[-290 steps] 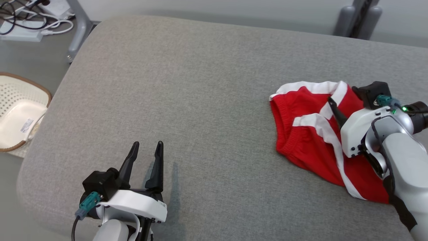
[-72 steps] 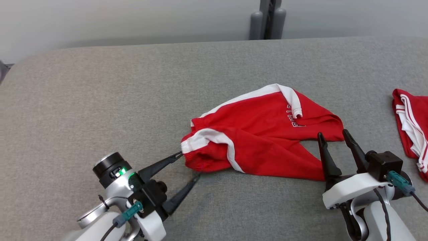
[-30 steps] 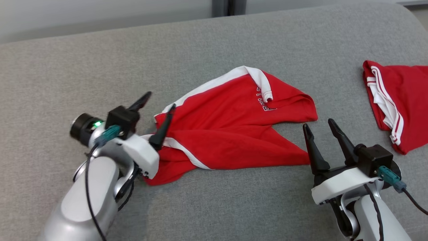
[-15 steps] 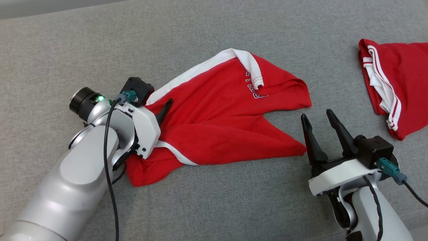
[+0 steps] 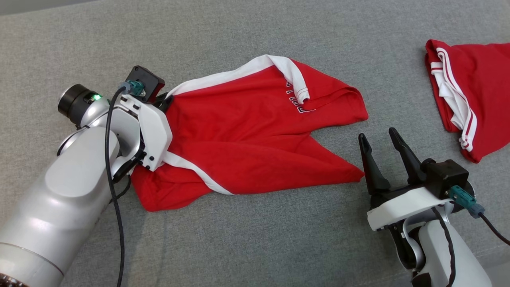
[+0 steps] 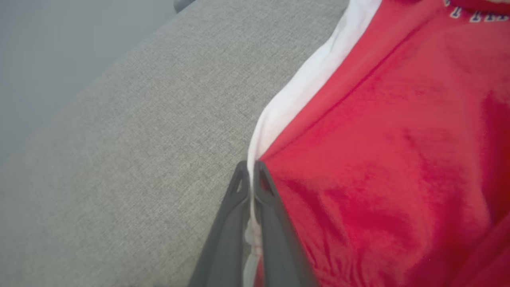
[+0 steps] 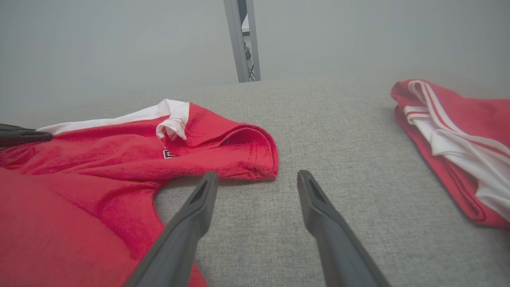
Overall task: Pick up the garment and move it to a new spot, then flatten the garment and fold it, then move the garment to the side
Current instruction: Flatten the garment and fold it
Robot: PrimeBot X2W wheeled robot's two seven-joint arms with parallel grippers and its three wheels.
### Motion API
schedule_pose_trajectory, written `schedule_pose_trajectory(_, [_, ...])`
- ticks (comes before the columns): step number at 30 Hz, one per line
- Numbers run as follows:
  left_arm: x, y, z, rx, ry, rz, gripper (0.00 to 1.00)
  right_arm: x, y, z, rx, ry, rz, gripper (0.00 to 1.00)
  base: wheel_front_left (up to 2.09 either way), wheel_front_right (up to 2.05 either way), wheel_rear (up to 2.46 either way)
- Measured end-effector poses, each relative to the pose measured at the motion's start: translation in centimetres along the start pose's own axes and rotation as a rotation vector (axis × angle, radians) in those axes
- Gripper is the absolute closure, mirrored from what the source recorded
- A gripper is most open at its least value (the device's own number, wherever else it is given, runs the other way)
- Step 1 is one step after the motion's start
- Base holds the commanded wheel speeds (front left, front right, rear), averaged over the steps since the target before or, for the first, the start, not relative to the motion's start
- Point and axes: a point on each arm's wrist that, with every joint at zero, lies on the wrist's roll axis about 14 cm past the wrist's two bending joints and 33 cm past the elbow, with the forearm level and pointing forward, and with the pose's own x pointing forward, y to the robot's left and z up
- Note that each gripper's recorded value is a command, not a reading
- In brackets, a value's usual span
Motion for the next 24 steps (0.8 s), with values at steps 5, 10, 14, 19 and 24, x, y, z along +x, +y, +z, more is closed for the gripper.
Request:
schedule_pose_trajectory(5, [0.1,1.8,2.2,0.016,-0.048,0.024,1.0,0.2,0.0,0.0,0.007,-0.002,0.0,0.0,0.0,0.0,0.0])
schedule_pose_trajectory(10, [-0.2,6.2,8.4,0.067,-0.224,0.144,1.0,0.6,0.0,-0.2,0.013,0.002,0.003,0.0,0.0,0.0,0.0])
schedule_pose_trajectory(14, [-0.7,8.7,12.2,0.094,-0.338,0.23,1.0,0.8,-0.1,-0.2,0.018,0.0,0.002,0.0,0.0,0.0,0.0])
schedule_pose_trajectory(19, [0.0,9.8,12.3,0.098,-0.355,0.271,0.59,0.7,-0.3,-0.4,0.03,0.006,-0.002,0.0,0.0,0.0,0.0])
schedule_pose_trajectory(24, [0.0,10.1,11.8,0.073,-0.368,0.282,0.0,0.8,-0.1,-0.1,0.039,-0.001,0.001,0.0,0.0,0.0,0.0])
